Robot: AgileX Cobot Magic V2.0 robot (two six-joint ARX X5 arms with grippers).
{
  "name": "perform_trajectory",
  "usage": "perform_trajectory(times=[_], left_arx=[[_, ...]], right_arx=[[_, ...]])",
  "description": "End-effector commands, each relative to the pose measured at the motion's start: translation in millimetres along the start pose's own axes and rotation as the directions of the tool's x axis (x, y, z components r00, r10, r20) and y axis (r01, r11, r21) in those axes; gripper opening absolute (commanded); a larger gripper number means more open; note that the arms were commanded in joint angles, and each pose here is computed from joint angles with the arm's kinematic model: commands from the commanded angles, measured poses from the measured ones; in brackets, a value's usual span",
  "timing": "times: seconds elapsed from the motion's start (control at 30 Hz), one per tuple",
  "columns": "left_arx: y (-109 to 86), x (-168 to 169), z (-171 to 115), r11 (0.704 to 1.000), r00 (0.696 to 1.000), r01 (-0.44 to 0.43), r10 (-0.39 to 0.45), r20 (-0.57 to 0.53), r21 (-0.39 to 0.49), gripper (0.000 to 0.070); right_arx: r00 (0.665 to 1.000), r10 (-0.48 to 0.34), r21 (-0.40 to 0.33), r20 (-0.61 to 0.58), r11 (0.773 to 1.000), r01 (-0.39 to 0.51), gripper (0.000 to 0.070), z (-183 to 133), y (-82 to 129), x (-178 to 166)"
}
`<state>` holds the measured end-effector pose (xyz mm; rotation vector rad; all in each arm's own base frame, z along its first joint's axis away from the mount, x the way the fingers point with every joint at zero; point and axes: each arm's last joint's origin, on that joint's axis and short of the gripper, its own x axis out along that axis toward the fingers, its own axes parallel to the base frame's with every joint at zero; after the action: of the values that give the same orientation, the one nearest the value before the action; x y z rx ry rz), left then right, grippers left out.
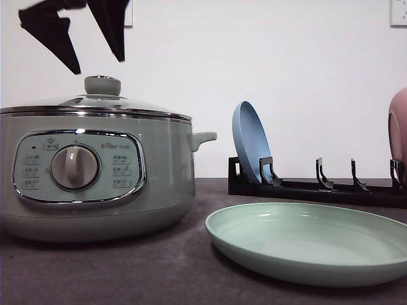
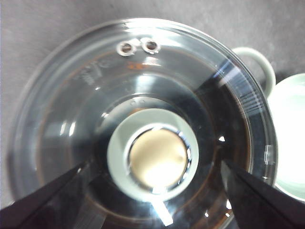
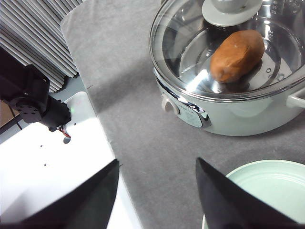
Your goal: Transfer potato from steamer to green plate
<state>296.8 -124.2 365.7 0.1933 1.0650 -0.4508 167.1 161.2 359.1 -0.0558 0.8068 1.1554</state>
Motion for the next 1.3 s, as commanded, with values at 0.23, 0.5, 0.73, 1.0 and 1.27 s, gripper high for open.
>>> perform_trajectory(times=[0.23, 0.5, 0.73, 1.0, 1.27], left_arx=[[-3.2, 24, 12, 0.999, 0.999, -0.032, 0.033, -0.037, 0.029, 0.0555], [-7.9, 29, 13, 0.999, 0.999, -0.024, 0.026, -0.043, 0.041, 0.0547], [-11.7, 30, 13, 0.999, 0.998, -0.018, 0.021, -0.051, 0.051, 0.0461], [-13.2, 30, 11, 0.999, 0.997, -0.016, 0.019, -0.073, 0.049, 0.0334], [-13.2, 30, 10, 0.999, 0.997, -0.015, 0.019, -0.079, 0.049, 0.0313]], right_arx=[[1.0, 0.004, -0.025, 0.017, 1.0, -0.004, 0.0317, 5, 3, -2], [1.0, 0.004, -0.025, 0.017, 1.0, -0.003, 0.0317, 5, 3, -2], [1.0, 0.0, -0.025, 0.017, 1.0, 0.0, 0.0317, 5, 2, -2], [1.0, 0.0, -0.025, 0.017, 1.0, 0.0, 0.0317, 5, 2, -2], [1.0, 0.0, -0.025, 0.017, 1.0, 0.0, 0.0317, 6, 2, -2]])
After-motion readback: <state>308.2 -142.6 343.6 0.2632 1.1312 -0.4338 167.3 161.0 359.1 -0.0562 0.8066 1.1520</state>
